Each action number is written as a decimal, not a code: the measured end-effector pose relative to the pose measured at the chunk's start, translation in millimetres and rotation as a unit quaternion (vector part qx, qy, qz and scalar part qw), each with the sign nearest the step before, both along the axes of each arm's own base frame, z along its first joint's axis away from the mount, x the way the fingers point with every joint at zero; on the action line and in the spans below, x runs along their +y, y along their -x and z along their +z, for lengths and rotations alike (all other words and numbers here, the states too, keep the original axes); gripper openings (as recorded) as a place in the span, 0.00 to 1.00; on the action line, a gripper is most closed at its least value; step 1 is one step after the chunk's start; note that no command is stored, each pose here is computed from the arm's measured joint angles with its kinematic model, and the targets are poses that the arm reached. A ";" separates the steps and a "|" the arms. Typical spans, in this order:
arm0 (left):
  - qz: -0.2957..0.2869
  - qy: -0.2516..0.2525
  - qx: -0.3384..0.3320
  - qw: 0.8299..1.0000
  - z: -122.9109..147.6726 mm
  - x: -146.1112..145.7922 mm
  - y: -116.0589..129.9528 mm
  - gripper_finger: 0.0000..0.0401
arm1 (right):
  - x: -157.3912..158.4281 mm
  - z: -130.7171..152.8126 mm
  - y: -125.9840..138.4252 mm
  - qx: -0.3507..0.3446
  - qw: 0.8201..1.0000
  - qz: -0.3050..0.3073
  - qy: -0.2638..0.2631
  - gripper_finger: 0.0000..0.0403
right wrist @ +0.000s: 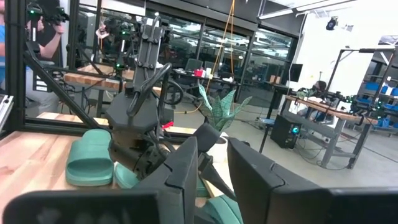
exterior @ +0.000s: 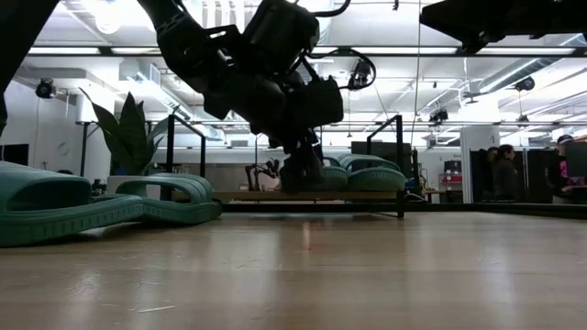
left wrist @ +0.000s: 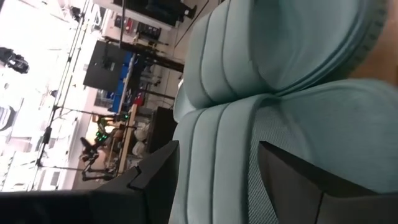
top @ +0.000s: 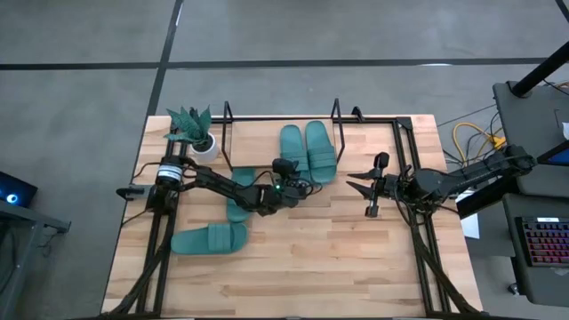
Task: Pick and place slides into the shelf
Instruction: Put the slipper on the shelf
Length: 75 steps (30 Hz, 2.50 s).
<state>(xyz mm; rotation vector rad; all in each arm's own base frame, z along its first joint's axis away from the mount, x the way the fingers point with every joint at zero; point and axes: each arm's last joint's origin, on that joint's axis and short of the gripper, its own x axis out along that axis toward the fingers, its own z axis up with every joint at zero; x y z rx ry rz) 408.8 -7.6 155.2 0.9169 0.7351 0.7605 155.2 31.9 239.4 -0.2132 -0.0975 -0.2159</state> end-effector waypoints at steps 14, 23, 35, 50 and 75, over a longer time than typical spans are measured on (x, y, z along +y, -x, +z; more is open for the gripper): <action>-0.028 0.002 -0.032 0.999 29.6 -24.2 8.5 0.50 | 0.0 0.0 0.0 0.000 1.000 0.000 -0.001 0.22; -0.067 0.018 -0.070 0.995 66.0 -64.9 34.7 0.50 | 0.2 -0.5 0.0 0.003 1.000 0.001 -0.001 0.19; -0.080 0.247 -0.059 0.964 87.5 -87.3 98.9 0.50 | 0.3 -0.9 -0.2 0.004 1.000 0.001 0.000 0.22; -0.017 0.416 0.053 0.908 70.1 -82.1 134.2 0.50 | 0.4 -2.3 -0.4 0.013 1.000 0.000 0.007 0.20; 0.124 0.290 0.200 0.928 1.4 -79.4 137.5 0.50 | 0.3 -2.5 -0.3 0.013 1.000 0.000 0.007 0.20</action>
